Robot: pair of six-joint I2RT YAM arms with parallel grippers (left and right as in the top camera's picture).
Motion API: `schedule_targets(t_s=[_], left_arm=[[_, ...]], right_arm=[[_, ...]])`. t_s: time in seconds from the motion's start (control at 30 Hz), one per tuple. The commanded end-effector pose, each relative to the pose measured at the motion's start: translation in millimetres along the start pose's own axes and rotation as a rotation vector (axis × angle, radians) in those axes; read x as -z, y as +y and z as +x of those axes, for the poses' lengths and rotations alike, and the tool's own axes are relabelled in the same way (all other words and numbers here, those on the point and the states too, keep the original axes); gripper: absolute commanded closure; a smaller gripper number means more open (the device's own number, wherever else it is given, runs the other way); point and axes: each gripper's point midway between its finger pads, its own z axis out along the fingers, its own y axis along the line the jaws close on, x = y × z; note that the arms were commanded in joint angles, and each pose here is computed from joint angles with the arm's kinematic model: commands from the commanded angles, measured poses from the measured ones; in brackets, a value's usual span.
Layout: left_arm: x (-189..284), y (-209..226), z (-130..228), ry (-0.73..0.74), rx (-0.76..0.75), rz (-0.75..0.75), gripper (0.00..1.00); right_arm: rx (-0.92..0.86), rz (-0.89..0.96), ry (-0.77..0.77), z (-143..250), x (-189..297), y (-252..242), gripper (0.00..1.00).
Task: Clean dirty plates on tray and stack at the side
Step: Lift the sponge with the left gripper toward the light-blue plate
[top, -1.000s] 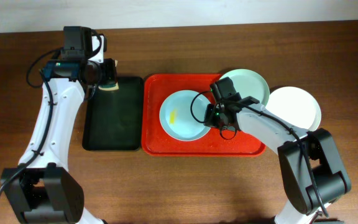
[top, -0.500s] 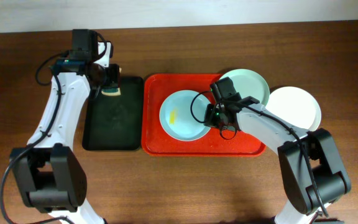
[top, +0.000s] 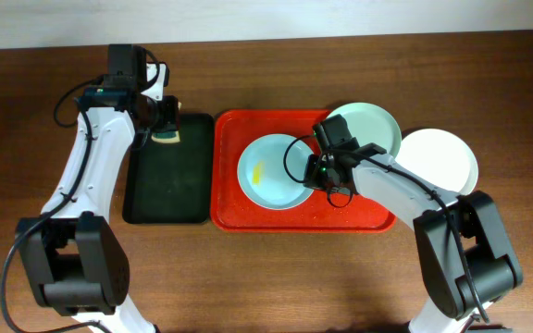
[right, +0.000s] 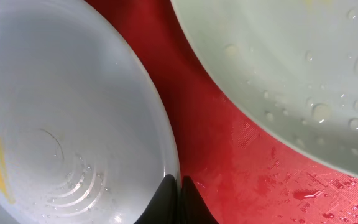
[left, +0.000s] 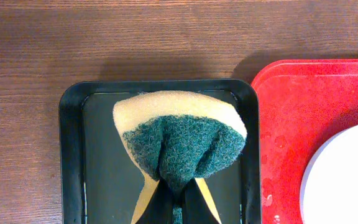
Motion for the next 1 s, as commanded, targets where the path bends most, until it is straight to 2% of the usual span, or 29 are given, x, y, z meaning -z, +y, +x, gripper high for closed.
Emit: schedule_targets(t_s=[0.0,0.17,0.33,0.5,0.53,0.57,0.6,0.73,0.97], left_arm=[[0,-3,1,0.007,-0.012,0.023,1.00],[0,-22,3,0.015,-0.029,0.081,1.00],[-3,-63,17,0.065,-0.081,0.138,1.00],[-12,-111,40,0.141,-0.130,0.176,1.00],[-13,-116,43,0.150,-0.144,0.177,1.00],[-13,-123,46,0.155,-0.158,0.181,1.00],[-12,-128,48,0.157,-0.171,0.184,1.00],[-12,-131,49,0.160,-0.177,0.187,1.00],[-12,-130,52,0.173,-0.176,0.186,1.00]], right_arm=[[0.005,-0.023,0.046,12,-5,3,0.96],[0.004,-0.031,0.070,20,-6,9,0.96],[0.028,-0.057,0.094,32,-6,23,0.96],[-0.032,-0.031,0.104,38,-6,22,0.95],[-0.029,-0.020,0.092,35,-6,19,0.90],[-0.026,-0.016,0.081,31,-6,17,0.81],[-0.033,-0.018,0.069,27,-6,15,0.78],[0.005,-0.044,0.023,10,-6,14,0.72],[0.009,-0.029,-0.036,-3,-6,12,0.73]])
